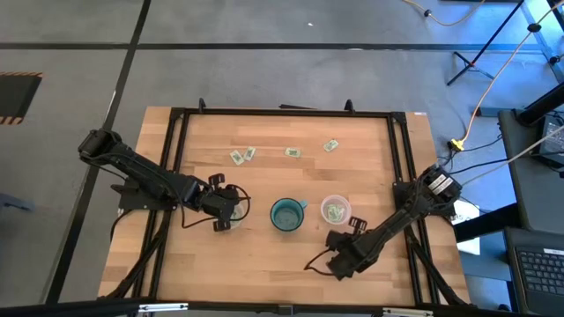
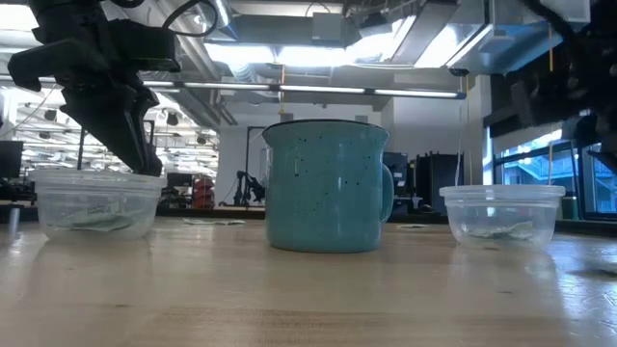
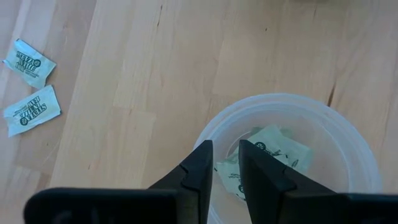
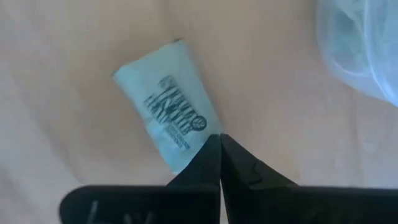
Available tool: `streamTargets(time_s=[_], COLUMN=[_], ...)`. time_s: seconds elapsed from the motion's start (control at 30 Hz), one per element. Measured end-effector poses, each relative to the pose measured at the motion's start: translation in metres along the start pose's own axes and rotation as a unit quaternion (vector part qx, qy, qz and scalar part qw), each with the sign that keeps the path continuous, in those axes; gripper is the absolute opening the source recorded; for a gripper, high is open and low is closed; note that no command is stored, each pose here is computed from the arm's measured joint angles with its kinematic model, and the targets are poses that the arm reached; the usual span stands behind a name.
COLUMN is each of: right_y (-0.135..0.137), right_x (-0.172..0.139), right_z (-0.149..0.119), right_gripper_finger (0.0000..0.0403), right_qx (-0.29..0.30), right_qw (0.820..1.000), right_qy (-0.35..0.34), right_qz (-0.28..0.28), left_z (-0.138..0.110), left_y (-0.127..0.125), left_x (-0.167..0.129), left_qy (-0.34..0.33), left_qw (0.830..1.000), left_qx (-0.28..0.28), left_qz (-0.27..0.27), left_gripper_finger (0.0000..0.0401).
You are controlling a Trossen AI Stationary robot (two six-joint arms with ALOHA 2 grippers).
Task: Pick and place Stevia / Truvia into bins
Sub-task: Put the green stevia packet into the right transparent container
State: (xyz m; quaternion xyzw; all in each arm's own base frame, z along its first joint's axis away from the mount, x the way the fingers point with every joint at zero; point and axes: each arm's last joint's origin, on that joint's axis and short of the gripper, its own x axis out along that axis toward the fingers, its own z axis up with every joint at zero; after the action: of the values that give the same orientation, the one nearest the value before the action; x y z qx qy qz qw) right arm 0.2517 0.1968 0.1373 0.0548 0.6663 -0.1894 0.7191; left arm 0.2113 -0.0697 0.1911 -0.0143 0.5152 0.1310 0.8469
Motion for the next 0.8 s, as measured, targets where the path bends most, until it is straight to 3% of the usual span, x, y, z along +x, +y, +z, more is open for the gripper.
streamTargets(time_s=[0.8], right_y=[-0.002], right_x=[-0.013], right_z=[0.001], right_gripper_finger=[0.0], right_qx=[0.005], right_qw=[1.0], right_qy=[-0.016], right_qz=[0.014], left_z=[0.0], left_y=[0.0], left_x=[0.0], left_qy=[0.0], left_qw=[1.0], left_qx=[0.0], left_qz=[0.001], left_gripper_finger=[0.007])
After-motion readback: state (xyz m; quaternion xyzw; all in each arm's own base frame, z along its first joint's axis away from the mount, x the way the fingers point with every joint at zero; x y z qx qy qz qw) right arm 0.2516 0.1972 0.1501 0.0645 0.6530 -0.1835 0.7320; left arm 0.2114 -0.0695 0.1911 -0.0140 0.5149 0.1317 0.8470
